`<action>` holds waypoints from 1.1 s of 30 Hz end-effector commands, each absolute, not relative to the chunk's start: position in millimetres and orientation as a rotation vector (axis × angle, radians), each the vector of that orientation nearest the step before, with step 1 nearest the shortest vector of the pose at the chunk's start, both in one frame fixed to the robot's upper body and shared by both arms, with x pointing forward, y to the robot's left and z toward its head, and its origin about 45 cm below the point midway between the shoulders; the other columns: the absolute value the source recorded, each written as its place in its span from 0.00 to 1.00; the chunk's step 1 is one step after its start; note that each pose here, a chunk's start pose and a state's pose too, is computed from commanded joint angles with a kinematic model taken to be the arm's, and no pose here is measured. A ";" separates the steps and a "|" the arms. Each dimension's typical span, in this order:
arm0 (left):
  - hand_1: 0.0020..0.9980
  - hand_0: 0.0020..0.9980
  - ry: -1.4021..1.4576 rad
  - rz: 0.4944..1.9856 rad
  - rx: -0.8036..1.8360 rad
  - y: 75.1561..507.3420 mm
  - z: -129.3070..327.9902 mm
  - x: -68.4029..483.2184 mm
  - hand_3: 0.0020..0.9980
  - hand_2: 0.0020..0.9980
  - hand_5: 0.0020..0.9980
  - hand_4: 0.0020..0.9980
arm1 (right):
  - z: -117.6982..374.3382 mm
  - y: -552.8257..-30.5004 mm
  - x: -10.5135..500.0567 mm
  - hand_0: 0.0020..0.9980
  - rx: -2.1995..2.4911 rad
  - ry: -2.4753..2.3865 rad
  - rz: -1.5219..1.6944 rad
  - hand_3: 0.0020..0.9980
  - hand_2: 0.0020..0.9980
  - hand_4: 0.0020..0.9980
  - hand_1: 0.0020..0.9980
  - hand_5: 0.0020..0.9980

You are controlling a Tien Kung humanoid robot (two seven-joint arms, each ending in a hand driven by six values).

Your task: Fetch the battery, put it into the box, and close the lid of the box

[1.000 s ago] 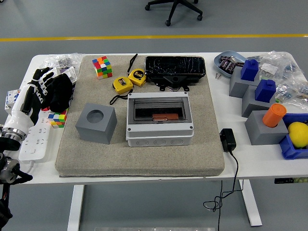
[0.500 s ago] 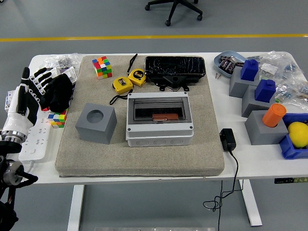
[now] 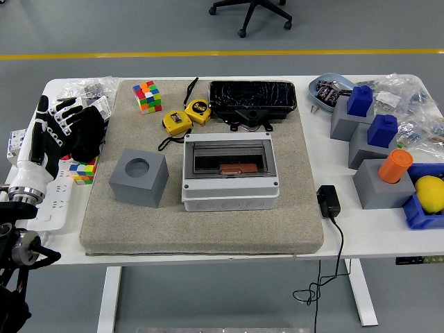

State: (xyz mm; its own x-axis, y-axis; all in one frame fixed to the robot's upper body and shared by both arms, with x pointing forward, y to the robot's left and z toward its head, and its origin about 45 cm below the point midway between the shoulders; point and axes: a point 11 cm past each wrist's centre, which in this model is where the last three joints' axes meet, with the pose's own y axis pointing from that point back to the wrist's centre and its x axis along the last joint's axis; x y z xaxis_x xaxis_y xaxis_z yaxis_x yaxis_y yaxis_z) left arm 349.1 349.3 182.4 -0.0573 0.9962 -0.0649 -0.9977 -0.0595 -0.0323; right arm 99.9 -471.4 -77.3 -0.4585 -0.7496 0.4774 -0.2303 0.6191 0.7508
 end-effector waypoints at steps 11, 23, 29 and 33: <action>0.70 0.64 0.014 1.640 -0.067 351.4 184.2 349.8 0.68 0.68 0.95 1.00 | -79.9 -468.3 97.6 0.87 0.771 -2.000 -0.819 0.80 0.77 1.00 0.82 1.00; 0.69 0.49 0.002 1.639 -0.063 352.9 186.7 351.4 0.67 0.68 0.94 1.00 | -80.7 -465.1 100.1 0.87 0.771 -2.017 -0.833 0.80 0.77 1.00 0.81 1.00; 0.69 0.48 -0.005 1.641 -0.060 352.6 188.1 352.3 0.67 0.68 0.94 1.00 | -80.2 -464.4 103.4 0.87 0.773 -2.025 -0.834 0.79 0.77 1.00 0.81 1.00; 0.69 0.48 -0.008 1.638 -0.059 351.5 189.2 353.2 0.67 0.68 0.94 1.00 | -79.1 -466.4 104.3 0.87 0.766 -2.026 -0.834 0.79 0.77 1.00 0.81 1.00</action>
